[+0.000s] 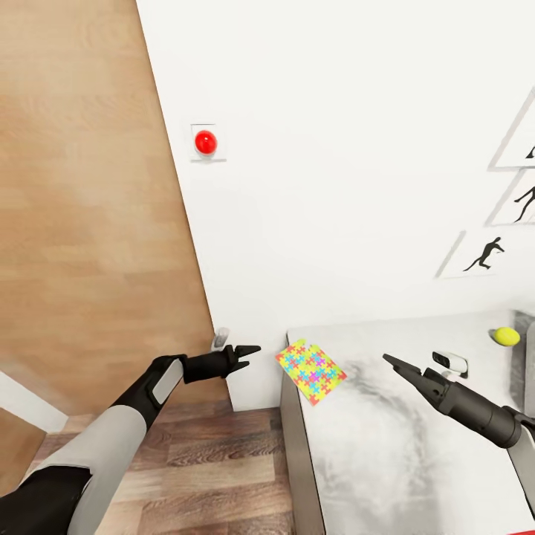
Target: Put all the toys in the child's room - the three board games (two on the bed and one on the table), the two jigsaw puzzles on the table, and the tennis ball on the table - inside the toy box on the table in the child's room.
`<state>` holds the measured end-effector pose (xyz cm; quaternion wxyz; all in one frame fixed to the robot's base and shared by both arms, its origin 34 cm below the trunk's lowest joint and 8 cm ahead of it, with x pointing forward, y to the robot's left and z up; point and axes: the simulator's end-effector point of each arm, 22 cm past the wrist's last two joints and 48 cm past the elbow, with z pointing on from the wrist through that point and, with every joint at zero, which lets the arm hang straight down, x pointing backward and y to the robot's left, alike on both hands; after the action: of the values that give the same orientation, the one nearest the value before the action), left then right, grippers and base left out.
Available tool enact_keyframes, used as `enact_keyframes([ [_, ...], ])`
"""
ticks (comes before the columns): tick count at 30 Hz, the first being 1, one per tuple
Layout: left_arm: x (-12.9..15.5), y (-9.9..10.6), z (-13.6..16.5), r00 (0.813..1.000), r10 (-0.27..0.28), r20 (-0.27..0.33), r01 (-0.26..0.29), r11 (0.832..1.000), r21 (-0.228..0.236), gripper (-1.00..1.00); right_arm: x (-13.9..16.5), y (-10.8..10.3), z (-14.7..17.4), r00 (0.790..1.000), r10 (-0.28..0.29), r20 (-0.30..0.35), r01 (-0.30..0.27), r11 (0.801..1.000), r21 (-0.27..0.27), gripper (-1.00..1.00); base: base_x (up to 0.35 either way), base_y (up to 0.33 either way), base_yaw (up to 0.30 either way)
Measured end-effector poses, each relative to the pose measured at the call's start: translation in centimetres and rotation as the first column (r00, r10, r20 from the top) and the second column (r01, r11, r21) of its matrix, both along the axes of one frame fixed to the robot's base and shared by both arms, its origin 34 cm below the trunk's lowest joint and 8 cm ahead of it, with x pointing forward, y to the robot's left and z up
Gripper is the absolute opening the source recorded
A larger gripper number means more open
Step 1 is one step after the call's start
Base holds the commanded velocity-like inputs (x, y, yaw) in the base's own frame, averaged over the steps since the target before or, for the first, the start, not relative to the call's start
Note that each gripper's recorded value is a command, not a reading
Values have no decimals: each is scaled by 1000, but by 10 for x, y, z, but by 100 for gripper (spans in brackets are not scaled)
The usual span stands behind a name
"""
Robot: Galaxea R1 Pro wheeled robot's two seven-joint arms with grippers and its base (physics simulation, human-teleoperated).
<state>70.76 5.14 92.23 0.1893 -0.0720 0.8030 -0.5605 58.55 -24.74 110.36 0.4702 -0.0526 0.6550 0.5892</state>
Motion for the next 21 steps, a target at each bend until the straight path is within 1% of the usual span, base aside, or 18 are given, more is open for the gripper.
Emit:
enact_keyframes([
  [21,1,0,-2,1000,0,1,0,1000,3,100,1,0,-2,1000,0,1,0,1000,1,100,-11,0,0],
])
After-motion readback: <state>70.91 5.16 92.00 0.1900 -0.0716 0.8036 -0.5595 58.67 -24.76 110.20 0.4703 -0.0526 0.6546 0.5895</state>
